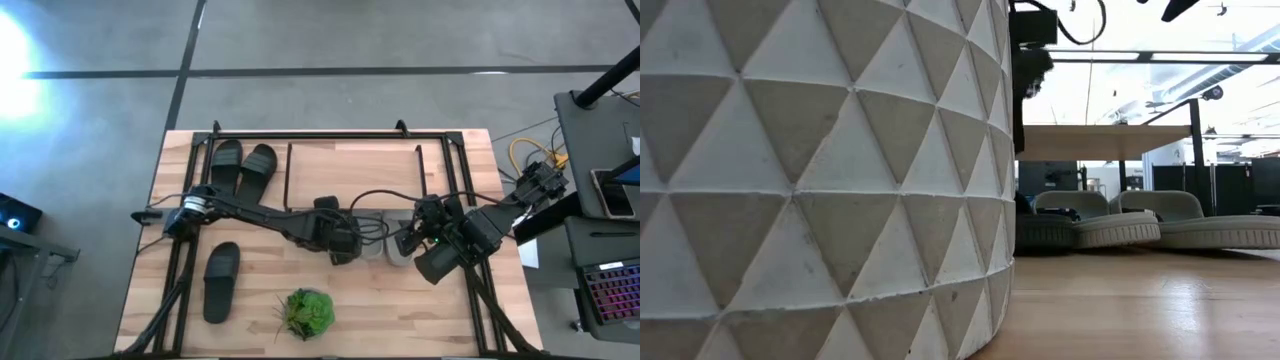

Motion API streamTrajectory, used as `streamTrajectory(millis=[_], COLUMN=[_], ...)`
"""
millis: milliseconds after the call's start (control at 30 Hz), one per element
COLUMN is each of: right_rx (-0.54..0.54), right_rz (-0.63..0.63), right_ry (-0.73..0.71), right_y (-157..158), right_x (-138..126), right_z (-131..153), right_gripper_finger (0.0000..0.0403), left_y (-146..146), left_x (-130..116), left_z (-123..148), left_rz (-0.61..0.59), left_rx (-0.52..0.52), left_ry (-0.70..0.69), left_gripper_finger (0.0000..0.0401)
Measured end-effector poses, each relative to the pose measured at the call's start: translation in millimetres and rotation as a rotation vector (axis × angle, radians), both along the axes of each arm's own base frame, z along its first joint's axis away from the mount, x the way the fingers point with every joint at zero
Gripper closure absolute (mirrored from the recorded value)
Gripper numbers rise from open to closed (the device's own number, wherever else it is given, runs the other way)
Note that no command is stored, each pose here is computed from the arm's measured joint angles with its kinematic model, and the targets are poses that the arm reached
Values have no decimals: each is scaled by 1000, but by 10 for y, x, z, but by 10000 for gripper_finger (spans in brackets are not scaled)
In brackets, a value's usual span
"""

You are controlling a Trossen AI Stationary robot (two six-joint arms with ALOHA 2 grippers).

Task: Pick and place slides into the shelf
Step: Put the black slide under the shelf

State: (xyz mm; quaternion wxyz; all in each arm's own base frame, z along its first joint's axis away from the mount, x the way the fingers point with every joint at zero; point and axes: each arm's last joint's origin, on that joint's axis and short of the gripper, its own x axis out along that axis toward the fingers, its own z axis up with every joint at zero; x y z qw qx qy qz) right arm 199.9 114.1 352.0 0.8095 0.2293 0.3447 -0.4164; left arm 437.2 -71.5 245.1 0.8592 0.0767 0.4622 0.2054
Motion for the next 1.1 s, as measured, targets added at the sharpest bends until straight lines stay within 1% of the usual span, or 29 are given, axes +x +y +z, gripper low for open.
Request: streamTrajectory(millis=[33,133,200,267,333,367,400,467,500,533,567,667,733,800,933,1000,1100], right_rx=[3,13,14,13,12,12,11,10,9,7,6,-3,-13,-18,-24,-27,-31], right_rz=[0,2,5,9,16,19,22,22,25,28,29,39,47,49,49,49,49], right_ry=[2,8,11,15,22,24,26,27,29,31,33,39,43,46,54,58,65], right_y=[0,1,1,1,2,2,2,2,2,2,1,1,0,-1,-2,-3,-4], right_x=[-1,-5,-5,-6,-7,-7,-6,-6,-8,-8,-8,-7,-7,-7,-8,-9,-10], right_z=[0,0,0,0,-1,-1,-1,-2,-3,-4,-5,-9,-12,-19,-42,-55,-75], right_gripper_finger=[174,174,174,174,174,174,174,174,174,174,174,174,174,174,174,174,174], left_y=[-15,-107,-172,-224,-281,-312,-342,-430,-471,-516,-555,-673,-808,-958,-1186,-1293,-1411], left_x=[-19,-128,-259,-433,-683,-832,-995,-1315,-1460,-1585,-1700,-1964,-2082,-2195,-2382,-2465,-2608], left_z=[52,331,591,816,986,1039,1086,1126,1133,1128,1125,1088,1010,900,619,497,426], left_rz=[-19,-111,-162,-225,-251,-255,-260,-267,-250,-224,-191,-90,-73,-93,-101,-75,-33], left_rx=[-37,-216,-332,-400,-402,-377,-333,-211,-152,-117,-110,-151,-158,-151,-160,-167,-168], left_ry=[-3,-53,-108,-127,-93,-52,-8,89,121,142,152,167,167,190,298,323,315], left_gripper_finger=[291,291,291,291,292,292,292,292,292,292,292,292,292,292,292,292,292])
